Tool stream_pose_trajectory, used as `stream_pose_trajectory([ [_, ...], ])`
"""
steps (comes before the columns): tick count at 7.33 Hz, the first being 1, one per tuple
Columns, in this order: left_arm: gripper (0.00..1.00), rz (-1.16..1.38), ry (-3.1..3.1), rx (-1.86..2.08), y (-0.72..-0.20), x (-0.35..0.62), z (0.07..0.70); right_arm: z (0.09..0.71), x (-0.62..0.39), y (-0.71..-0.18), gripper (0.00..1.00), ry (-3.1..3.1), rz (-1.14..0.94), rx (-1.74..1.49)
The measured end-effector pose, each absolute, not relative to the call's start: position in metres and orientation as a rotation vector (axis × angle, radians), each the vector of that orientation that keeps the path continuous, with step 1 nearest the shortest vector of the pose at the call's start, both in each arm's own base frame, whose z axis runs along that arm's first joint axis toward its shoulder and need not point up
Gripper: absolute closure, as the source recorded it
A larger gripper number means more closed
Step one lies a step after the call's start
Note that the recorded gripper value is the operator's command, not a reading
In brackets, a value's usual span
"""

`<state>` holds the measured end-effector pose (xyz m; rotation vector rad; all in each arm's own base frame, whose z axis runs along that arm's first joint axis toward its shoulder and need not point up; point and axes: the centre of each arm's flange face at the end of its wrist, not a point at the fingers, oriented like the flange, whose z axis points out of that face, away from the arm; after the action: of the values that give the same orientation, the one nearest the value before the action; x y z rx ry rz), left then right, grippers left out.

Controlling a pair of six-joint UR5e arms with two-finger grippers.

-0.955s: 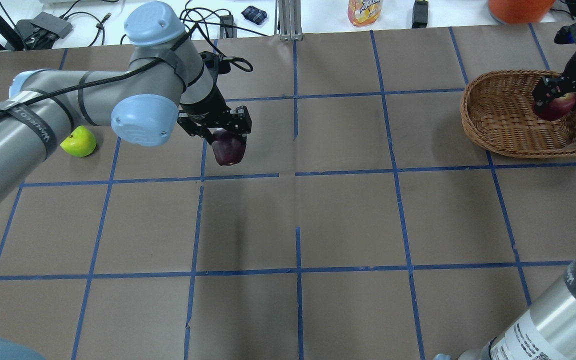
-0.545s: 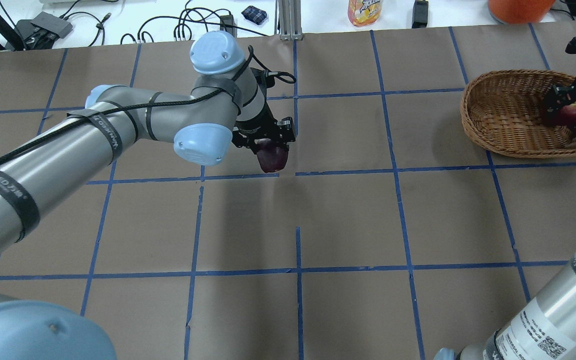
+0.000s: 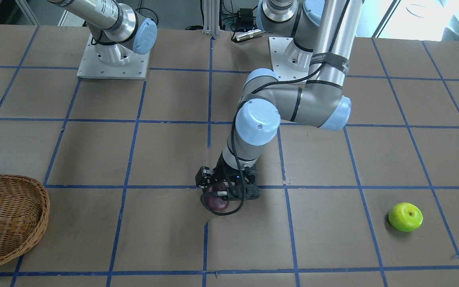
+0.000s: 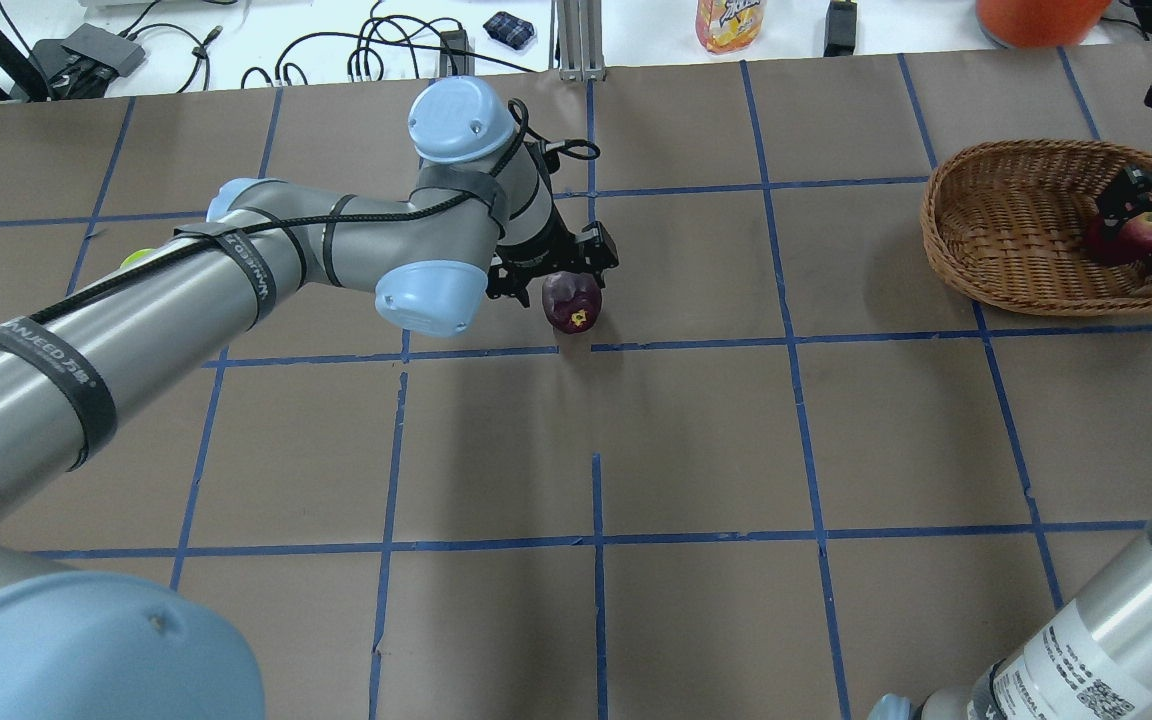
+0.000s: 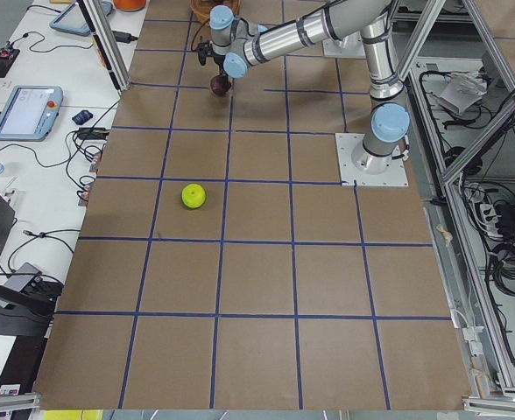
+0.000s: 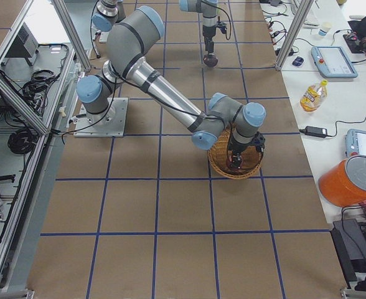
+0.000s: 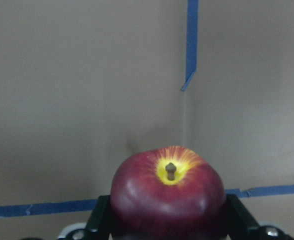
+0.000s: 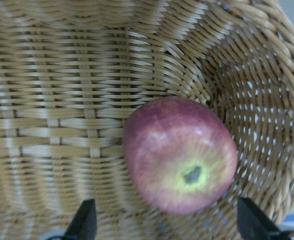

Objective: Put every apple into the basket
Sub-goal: 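Raise both grippers away from the table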

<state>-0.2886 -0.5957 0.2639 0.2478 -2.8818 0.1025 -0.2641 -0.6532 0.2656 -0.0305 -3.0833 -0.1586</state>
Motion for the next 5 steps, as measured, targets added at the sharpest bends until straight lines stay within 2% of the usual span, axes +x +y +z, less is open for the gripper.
stream_pose_trajectory([
  [3, 0.0, 0.029, -2.866, 0.272, -0.663, -0.11, 0.403, 0.366, -0.119, -0.647, 0.0, -3.091, -0.175, 0.135],
  [5, 0.0, -0.005, -2.992, 0.081, -0.679, 0.011, 0.425, 0.395, 0.033, -0.641, 0.0, -3.099, -0.14, 0.139],
])
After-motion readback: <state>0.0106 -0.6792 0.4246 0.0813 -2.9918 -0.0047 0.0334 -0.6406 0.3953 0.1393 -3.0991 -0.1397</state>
